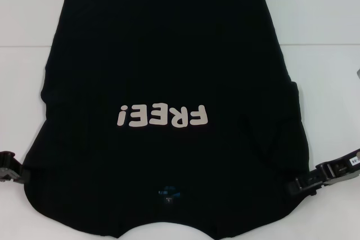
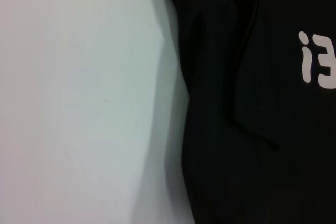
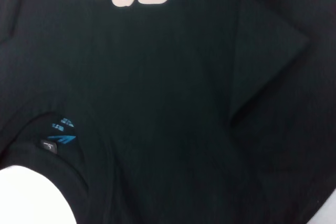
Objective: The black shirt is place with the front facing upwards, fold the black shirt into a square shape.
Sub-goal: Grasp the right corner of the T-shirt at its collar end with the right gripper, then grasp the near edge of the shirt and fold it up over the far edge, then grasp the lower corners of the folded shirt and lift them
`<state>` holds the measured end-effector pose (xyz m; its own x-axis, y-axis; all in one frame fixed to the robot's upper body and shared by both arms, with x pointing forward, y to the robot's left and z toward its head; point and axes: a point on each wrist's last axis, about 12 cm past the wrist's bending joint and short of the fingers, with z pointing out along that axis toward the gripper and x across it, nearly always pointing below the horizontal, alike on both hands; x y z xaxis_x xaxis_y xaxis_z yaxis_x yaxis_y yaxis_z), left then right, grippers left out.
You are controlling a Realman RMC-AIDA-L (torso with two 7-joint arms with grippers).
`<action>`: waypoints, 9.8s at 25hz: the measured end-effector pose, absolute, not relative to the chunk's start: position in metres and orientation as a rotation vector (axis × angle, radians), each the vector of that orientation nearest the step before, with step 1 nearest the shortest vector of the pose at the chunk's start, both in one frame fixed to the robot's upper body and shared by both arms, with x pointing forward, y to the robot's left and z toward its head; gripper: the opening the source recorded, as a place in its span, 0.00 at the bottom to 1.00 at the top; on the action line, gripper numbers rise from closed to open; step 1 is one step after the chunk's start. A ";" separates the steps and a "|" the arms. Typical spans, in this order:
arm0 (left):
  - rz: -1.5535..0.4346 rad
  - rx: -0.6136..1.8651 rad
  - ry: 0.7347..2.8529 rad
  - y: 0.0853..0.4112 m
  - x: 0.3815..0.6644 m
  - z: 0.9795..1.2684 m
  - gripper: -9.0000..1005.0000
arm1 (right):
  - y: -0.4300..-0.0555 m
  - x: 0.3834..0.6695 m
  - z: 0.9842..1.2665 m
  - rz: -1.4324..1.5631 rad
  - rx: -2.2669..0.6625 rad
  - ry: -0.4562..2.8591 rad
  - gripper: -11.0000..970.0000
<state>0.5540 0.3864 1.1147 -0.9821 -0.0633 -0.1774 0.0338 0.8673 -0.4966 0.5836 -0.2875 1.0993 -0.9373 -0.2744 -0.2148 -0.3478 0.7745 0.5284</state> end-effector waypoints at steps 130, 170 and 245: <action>-0.839 -0.393 1.939 0.326 0.625 1.087 0.04 | -0.281 0.647 1.088 0.617 -0.091 2.116 0.17; -0.827 -0.266 2.403 0.381 0.587 1.095 0.77 | -0.271 0.520 1.045 0.926 -0.966 1.829 0.93; -0.842 -0.017 2.532 0.358 0.588 1.096 0.05 | -0.348 0.627 1.148 0.595 -0.219 2.619 0.92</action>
